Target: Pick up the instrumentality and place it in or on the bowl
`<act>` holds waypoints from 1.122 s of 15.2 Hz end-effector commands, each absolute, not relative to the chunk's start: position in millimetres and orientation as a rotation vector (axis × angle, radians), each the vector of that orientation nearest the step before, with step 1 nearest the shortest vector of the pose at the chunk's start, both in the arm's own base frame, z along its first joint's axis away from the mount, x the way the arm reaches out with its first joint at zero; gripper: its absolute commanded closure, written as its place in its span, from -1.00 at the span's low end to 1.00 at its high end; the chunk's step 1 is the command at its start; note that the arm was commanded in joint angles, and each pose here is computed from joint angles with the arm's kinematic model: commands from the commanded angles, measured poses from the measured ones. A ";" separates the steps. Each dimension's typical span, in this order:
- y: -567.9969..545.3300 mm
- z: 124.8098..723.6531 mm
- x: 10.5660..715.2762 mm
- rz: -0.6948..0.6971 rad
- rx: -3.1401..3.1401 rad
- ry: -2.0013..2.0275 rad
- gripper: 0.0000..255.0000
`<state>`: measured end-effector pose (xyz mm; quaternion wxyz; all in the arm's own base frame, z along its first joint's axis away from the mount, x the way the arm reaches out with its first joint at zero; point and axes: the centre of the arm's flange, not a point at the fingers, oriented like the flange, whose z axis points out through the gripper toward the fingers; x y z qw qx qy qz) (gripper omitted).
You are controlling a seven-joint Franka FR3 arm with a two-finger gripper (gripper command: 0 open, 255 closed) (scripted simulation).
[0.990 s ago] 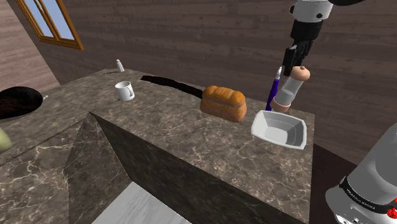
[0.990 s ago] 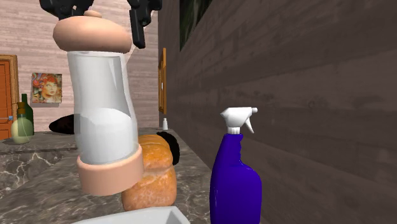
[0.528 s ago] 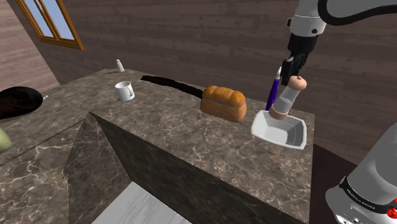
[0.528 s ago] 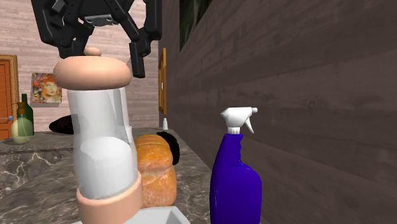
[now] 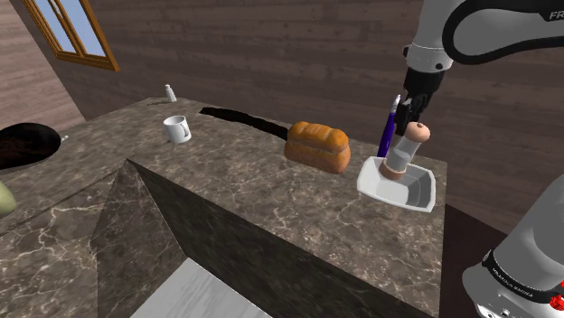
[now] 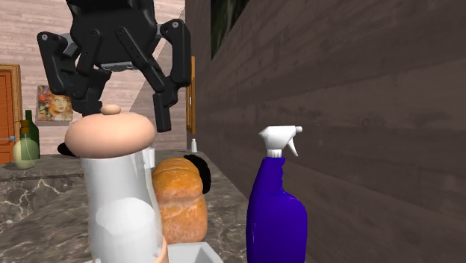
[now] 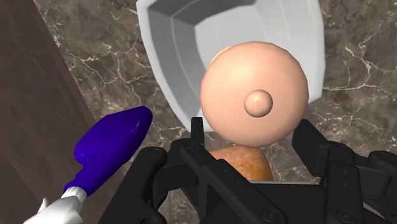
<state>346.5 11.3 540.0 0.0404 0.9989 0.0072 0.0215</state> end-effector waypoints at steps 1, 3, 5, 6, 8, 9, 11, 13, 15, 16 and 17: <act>11.6 529.4 346.9 0.067 3.060 0.022 1.00; 11.6 517.6 346.9 0.067 3.060 0.022 1.00; 11.6 517.6 346.9 0.067 3.060 0.022 1.00; 11.6 517.6 346.9 0.067 3.060 0.022 1.00; 11.6 517.6 346.9 0.067 3.060 0.022 1.00; 11.6 517.6 346.9 0.067 3.060 0.022 1.00; 11.6 517.6 346.9 0.067 3.060 0.022 1.00; 11.6 517.6 346.9 0.067 3.060 0.022 -1.00; 11.6 517.6 346.9 0.067 3.060 0.022 -1.00; 11.6 517.6 346.9 0.067 3.060 0.022 -1.00; 11.6 517.6 346.9 0.067 3.060 0.022 -1.00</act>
